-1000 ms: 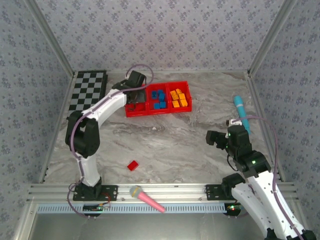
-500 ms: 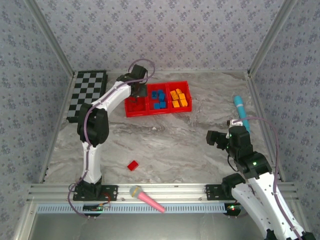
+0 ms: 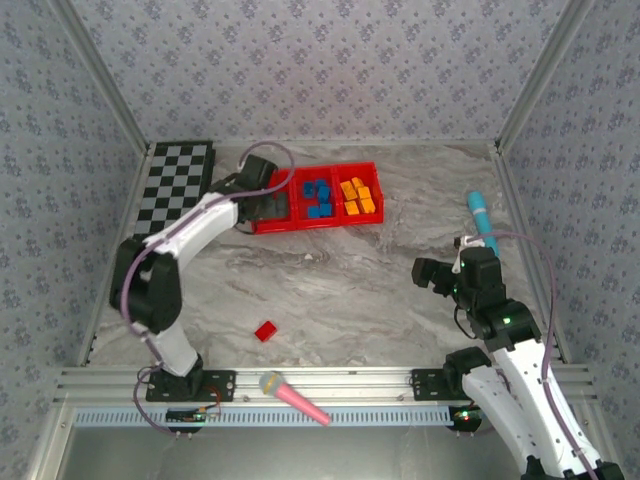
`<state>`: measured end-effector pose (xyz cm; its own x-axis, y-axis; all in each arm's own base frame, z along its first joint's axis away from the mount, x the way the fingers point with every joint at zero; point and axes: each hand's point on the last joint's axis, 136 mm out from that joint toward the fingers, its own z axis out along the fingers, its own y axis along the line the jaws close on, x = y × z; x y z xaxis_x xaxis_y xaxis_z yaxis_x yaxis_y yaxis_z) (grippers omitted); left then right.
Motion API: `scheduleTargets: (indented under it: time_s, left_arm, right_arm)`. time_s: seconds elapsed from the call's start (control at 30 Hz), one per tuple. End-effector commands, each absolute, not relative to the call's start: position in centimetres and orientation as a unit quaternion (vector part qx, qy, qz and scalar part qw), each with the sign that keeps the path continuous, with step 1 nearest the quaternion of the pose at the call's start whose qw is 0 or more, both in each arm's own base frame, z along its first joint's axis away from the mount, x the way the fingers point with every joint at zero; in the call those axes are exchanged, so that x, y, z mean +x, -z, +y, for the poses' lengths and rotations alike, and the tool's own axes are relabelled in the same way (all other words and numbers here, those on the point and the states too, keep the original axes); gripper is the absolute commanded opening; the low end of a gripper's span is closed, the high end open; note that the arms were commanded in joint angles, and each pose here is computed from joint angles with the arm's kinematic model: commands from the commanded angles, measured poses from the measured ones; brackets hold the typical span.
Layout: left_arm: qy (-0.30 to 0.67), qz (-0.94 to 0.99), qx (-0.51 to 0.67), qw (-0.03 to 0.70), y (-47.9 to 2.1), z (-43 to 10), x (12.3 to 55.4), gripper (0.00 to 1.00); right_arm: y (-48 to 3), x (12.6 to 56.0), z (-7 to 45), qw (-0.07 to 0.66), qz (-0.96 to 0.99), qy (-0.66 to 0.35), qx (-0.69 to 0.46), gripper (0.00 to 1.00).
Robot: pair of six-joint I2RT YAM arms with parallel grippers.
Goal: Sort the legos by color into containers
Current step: Place the lego in the container, then pick up the lego from the middle-left of the table.
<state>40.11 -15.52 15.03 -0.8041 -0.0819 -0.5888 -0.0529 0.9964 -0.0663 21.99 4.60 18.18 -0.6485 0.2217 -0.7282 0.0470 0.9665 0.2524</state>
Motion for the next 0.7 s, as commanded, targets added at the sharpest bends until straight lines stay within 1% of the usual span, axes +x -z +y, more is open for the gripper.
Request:
scheduleTargets:
  time_s: [0.0,0.1,0.17,0.3,0.33,0.43,0.67]
  left_arm:
    - [0.036,0.945,-0.042,0.322,-15.8,-15.6,36.2,1.0]
    - [0.007,0.95,-0.065,0.304,-14.4,-14.7,31.3,1.0]
    - [0.009,0.95,-0.101,0.296,-13.2,-14.2,28.1,0.99]
    - [0.036,0.928,-0.189,0.318,-11.7,-14.0,23.6,0.96]
    - [0.03,0.923,-0.212,0.32,-11.2,-13.4,22.3,0.95]
    - [0.035,0.909,-0.257,0.327,-9.8,-13.4,20.3,0.95]
    - [0.034,0.914,-0.288,0.283,-6.3,-16.0,17.5,0.93]
  right_arm:
    - [-18.0,22.1,5.1,0.412,0.901,-0.118,0.064,0.99]
    - [-18.0,22.1,5.1,0.411,0.901,-0.12,0.064,0.99]
    - [-18.0,22.1,5.1,0.411,0.901,-0.122,0.064,0.99]
    - [-18.0,22.1,5.4,0.409,0.901,-0.129,0.061,0.99]
    - [-18.0,22.1,5.5,0.409,0.901,-0.131,0.06,0.99]
    - [-18.1,22.0,5.5,0.41,0.9,-0.133,0.059,0.99]
    - [-18.6,21.8,5.6,0.419,0.895,-0.139,0.059,0.99]
